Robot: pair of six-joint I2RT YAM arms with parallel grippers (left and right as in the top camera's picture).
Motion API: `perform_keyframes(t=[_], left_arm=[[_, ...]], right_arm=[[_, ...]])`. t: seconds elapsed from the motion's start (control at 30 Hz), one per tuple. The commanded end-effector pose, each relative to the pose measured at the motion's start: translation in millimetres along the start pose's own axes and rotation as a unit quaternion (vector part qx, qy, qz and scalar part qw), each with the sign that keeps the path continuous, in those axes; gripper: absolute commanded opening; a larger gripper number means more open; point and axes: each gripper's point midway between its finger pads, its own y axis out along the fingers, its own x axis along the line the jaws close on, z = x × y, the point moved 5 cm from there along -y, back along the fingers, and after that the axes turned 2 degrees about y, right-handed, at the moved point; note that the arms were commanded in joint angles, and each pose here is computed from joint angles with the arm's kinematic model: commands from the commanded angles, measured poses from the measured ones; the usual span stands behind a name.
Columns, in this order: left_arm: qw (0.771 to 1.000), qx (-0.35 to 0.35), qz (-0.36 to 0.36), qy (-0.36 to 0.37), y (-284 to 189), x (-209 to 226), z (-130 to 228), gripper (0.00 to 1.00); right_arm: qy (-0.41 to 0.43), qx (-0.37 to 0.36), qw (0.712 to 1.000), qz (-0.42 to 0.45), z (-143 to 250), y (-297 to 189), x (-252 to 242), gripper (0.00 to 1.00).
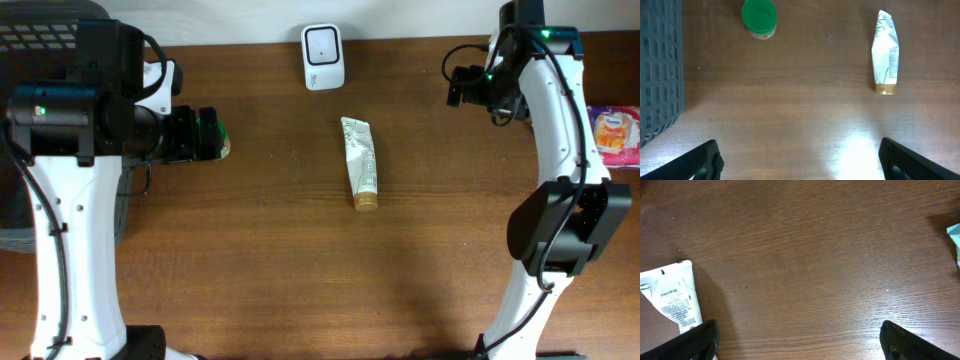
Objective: Scan the item barcode
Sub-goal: 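Raise the right arm aside and reach the left gripper to the tube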
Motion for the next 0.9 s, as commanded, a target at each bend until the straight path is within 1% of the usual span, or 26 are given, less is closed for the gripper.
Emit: perform_keyframes(t=[0.0,0.03,0.1,0.17,0.23,0.3,0.33,0.4,0.47,0.5,0.57,0.63,0.7,0.8,0.87], left_arm=[[0.999,-0.047,0.0,-0.001,-6.8,0.1,-13.3,0.99],[0.998,-0.065,0.021,0.003,-7.8,-5.3,-20.9,0.99],[0.996,-0.07,0.052,0.007,-8.6,-13.6,-23.1,0.99],[0.989,-0.07,0.129,0.014,-12.2,-32.3,-24.0,0.99],[0.974,-0.085,0.207,0.037,-14.5,-55.9,-32.9,0.99],[0.97,-0.079,0.222,0.058,-0.9,-72.8,-38.7,0.99],[0.97,-0.068,0.226,0.064,7.9,-79.8,-39.1,0.99],[0.969,-0.029,0.231,0.08,43.3,-100.2,-40.8,0.99],[0.972,0.006,0.221,0.074,80.5,-113.7,-44.2,0.99],[0.975,0.023,0.213,0.064,100.2,-119.7,-45.9,0.99],[0.978,0.059,0.199,0.021,139.1,-130.3,-48.1,0.99],[0.977,0.086,0.196,-0.004,172.9,-144.3,-46.9,0.99],[0.976,0.104,0.193,-0.004,207.0,-159.4,-43.8,0.99],[0.98,0.125,0.146,-0.042,249.1,-168.4,-34.7,0.99],[0.981,0.131,0.14,-0.037,275.9,-180.2,-28.8,0.99]], right_arm=[[0.008,-0.005,1.0,0.01,-2.1,-1.2,-3.8,0.99],[0.008,-0.005,1.0,0.01,-2.1,-1.2,-3.8,0.99],[0.008,-0.005,1.0,0.01,-2.1,-1.2,-3.8,0.99],[0.008,-0.005,1.0,0.01,-2.1,-1.2,-3.8,0.99],[0.008,-0.005,1.0,0.01,-2.1,-1.2,-3.8,0.99],[0.008,-0.005,1.0,0.01,-2.1,-1.2,-3.8,0.99],[0.008,-0.005,1.0,0.01,-2.1,-1.2,-3.8,0.99],[0.008,-0.005,1.0,0.01,-2.2,-1.3,-3.8,0.99],[0.008,-0.005,1.0,0.01,-2.1,-1.2,-3.8,0.99],[0.008,-0.005,1.0,0.01,-2.2,-1.3,-3.8,0.99],[0.008,-0.005,1.0,0.01,-2.2,-1.3,-4.1,0.99],[0.008,-0.005,1.0,0.01,-2.3,-1.4,-4.1,0.98],[0.008,-0.005,1.0,0.01,-2.2,-1.3,-4.1,0.99],[0.008,-0.005,1.0,0.01,-2.3,-1.4,-4.1,0.99],[0.008,-0.005,1.0,0.01,-2.2,-1.3,-4.1,0.99]])
